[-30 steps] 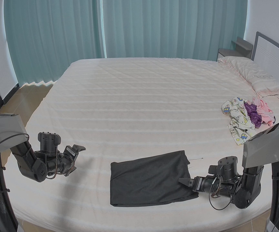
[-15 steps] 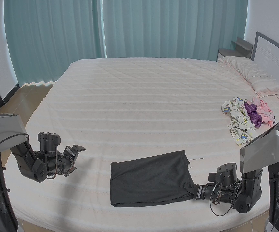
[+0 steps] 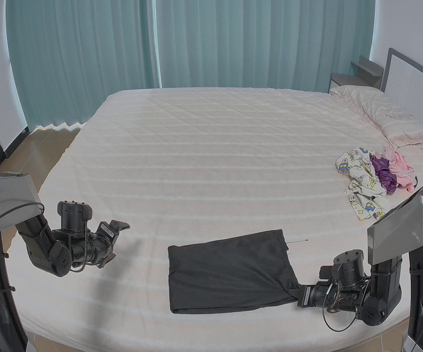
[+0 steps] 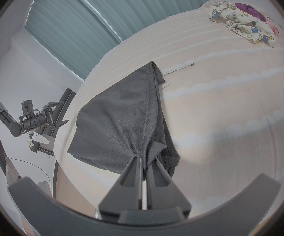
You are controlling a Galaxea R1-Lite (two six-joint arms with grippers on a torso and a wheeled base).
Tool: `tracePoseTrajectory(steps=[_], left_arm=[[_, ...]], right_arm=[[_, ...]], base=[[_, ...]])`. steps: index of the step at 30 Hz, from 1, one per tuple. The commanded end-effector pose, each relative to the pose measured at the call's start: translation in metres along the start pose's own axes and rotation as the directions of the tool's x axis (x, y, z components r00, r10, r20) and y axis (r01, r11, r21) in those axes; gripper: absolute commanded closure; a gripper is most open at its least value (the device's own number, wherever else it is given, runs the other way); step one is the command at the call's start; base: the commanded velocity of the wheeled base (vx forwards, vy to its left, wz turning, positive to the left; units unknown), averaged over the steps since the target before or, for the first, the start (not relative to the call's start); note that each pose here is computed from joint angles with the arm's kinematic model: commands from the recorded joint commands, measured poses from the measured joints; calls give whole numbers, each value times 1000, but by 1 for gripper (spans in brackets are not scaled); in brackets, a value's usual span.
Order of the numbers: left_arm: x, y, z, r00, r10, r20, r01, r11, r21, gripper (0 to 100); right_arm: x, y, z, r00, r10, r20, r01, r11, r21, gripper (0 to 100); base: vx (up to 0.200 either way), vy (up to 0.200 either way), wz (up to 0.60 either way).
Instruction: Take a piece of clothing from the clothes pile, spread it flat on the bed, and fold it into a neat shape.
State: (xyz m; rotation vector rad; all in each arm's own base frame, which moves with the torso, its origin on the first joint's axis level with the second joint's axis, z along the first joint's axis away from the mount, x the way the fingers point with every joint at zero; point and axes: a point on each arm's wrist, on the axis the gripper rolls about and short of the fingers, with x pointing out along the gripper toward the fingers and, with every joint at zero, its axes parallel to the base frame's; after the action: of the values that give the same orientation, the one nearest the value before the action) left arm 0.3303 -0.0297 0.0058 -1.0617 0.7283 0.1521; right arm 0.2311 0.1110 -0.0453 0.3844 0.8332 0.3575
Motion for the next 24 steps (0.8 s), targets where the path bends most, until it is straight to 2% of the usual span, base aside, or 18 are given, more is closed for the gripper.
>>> tracePoseTrajectory(steps=[1,6,9,12,14,17,20,21,22,23,24], left_arm=[[0,0,0,1000,0,1,0,1000,-1,0],[0,0,0,1000,0,1,0,1000,-1,0],[-2,4,-3,1000,11,-8,-11,1000,9,0],[-6,3,-10,1000,-17,-17,18,998,63,0],[-8,-1,-23,998,-52,-26,55,992,115,0],[-13,-3,-51,991,-111,-77,124,975,182,0],[-7,1,-77,984,-115,-139,152,945,291,0],[-7,2,-78,983,-114,-142,152,942,298,0],[-5,7,-87,981,-106,-160,160,913,375,0],[-4,10,-89,982,-100,-162,158,903,400,0],[0,15,-92,981,-89,-170,157,881,446,0]], right_arm=[[0,-1,-4,1000,-6,-16,6,1000,-6,0],[-2,0,-3,1000,-4,-14,4,1000,-13,0],[-7,1,2,1000,5,17,-5,1000,-14,0],[-10,-1,13,997,9,72,-9,1000,-3,0],[-12,-4,20,995,5,101,-6,1000,8,0],[-3,-8,32,989,10,146,-14,1000,21,0],[15,-9,34,988,17,151,-21,1000,23,0],[16,-9,35,988,16,153,-20,1000,23,0],[30,-10,36,987,16,163,-19,1000,19,0],[35,-11,37,986,17,165,-21,1000,18,0],[43,-12,38,985,18,170,-21,1000,17,0]], base=[[0,0,0],[0,0,0],[0,0,0],[0,0,0],[0,0,0],[0,0,0],[0,0,0],[0,0,0],[0,0,0],[0,0,0],[0,0,0]])
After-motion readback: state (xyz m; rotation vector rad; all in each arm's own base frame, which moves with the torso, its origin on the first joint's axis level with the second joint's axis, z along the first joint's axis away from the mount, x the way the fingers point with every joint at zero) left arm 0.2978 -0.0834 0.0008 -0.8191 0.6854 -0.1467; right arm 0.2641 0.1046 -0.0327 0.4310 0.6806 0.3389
